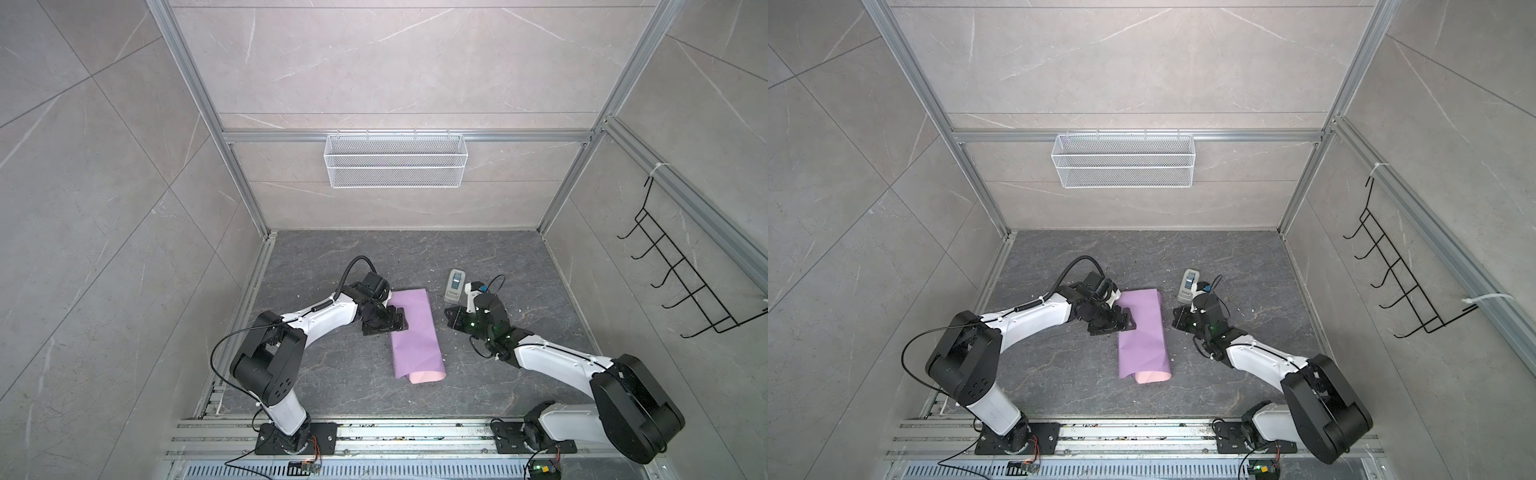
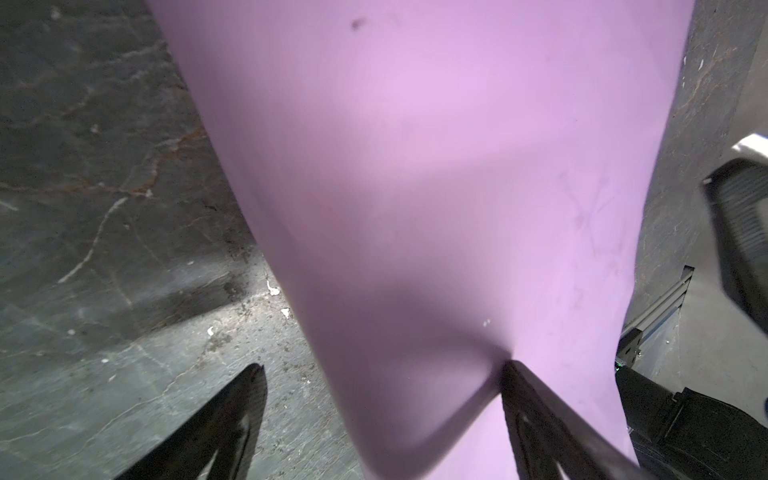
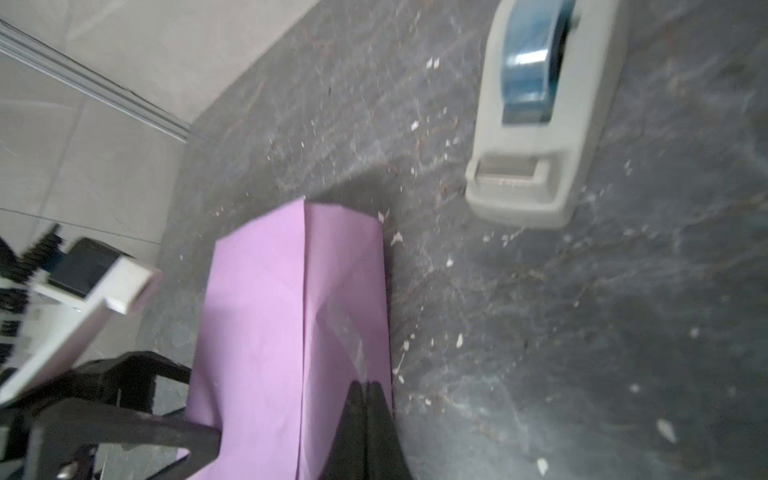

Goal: Wrap the gift box in paper

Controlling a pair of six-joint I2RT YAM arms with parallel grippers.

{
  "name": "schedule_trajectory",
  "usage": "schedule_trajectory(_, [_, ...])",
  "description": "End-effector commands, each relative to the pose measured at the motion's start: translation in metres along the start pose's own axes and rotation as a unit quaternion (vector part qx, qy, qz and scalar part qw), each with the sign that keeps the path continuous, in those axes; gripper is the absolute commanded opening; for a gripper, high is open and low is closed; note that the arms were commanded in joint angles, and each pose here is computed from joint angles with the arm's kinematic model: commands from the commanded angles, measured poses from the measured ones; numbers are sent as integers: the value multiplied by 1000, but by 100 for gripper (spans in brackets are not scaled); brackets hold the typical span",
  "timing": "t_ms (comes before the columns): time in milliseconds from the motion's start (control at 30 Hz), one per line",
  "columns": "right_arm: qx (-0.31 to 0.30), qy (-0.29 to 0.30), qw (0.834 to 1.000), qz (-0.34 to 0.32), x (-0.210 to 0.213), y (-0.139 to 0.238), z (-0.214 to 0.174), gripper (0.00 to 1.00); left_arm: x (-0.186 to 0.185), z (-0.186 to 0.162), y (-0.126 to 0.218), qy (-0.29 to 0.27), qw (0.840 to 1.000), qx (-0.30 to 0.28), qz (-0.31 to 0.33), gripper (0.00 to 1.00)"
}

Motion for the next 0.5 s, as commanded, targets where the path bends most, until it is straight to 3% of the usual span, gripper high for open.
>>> schedule_trajectory(0, [94,36,990,100,9,10,-7,0,29,-16,-19,10,996,39,85,89])
schedule_trajectory(167, [175,81,968,160,20,21,-8,0,29,-15,-19,11,996,36,86,89])
schedule_trajectory(467, [233,133,951,155,24,24,-6,0,28,-15,-20,11,996,38,85,89])
Point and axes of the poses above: each gripper's point midway between its finger pads, its own y axis back along the fingers, its own x axis along the line the jaws close on, z = x × y, the point moved 8 cm from there along y, back along the fingers, and after that the axes turned 3 degrees about y, right-handed, at the moved point
